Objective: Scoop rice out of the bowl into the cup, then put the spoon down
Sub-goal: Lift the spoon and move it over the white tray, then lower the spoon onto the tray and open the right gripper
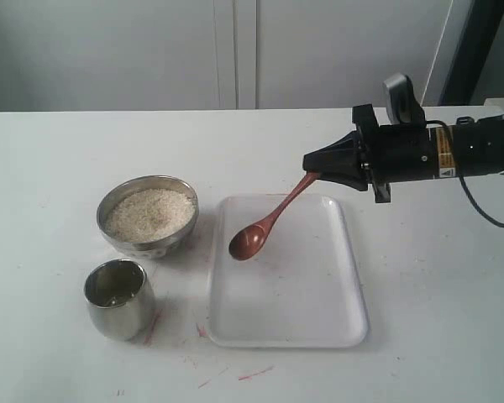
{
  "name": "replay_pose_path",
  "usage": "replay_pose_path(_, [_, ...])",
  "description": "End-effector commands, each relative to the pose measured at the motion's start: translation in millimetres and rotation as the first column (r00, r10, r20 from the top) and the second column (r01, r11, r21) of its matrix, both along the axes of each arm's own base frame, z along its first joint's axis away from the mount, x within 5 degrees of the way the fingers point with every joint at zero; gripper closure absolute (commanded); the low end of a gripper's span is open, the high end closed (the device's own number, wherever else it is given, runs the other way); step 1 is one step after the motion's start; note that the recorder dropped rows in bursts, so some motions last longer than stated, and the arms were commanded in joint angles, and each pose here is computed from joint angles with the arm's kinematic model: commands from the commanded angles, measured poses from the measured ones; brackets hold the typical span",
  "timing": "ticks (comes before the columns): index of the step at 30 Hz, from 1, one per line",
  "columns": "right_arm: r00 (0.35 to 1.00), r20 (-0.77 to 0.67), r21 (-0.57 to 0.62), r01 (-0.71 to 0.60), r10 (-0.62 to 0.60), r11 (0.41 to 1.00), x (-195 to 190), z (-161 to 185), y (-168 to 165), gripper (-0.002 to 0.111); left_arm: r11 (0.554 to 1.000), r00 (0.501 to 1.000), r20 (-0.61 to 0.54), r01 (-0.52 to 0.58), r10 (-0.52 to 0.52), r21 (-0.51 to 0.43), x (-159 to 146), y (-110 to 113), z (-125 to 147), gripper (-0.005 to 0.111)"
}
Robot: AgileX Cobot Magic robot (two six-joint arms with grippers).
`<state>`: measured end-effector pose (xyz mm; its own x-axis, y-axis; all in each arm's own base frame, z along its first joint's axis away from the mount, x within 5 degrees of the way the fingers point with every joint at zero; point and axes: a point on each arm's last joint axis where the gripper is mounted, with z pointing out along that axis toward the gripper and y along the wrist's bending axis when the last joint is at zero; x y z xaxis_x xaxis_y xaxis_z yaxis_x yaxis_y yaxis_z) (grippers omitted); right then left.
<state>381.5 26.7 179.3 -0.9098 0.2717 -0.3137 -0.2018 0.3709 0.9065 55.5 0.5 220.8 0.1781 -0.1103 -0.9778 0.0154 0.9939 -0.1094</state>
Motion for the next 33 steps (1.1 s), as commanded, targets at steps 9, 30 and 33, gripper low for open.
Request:
replay_pose_path(9, [1.0, -0.025, 0.017, -0.003, 0.004, 1.0, 0.8, -8.3, -1.0, 0.108, 1.0, 1.0, 0.012, 0.001, -0.001, -0.005, -0.7, 0.0, 1.8, 0.092])
replay_pose_path(30, [0.998, -0.07, 0.035, 0.01, -0.008, 0.999, 3.7, -25.5, -1.4, 0.074, 1.0, 1.0, 0.012, 0.001, -0.001, -0.005, -0.7, 0.0, 1.8, 0.092])
replay_pose_path(33, [0.998, -0.07, 0.035, 0.01, -0.008, 0.999, 3.7, -25.5, -1.4, 0.067, 1.0, 1.0, 0.012, 0.001, -0.001, -0.005, -0.7, 0.0, 1.8, 0.092])
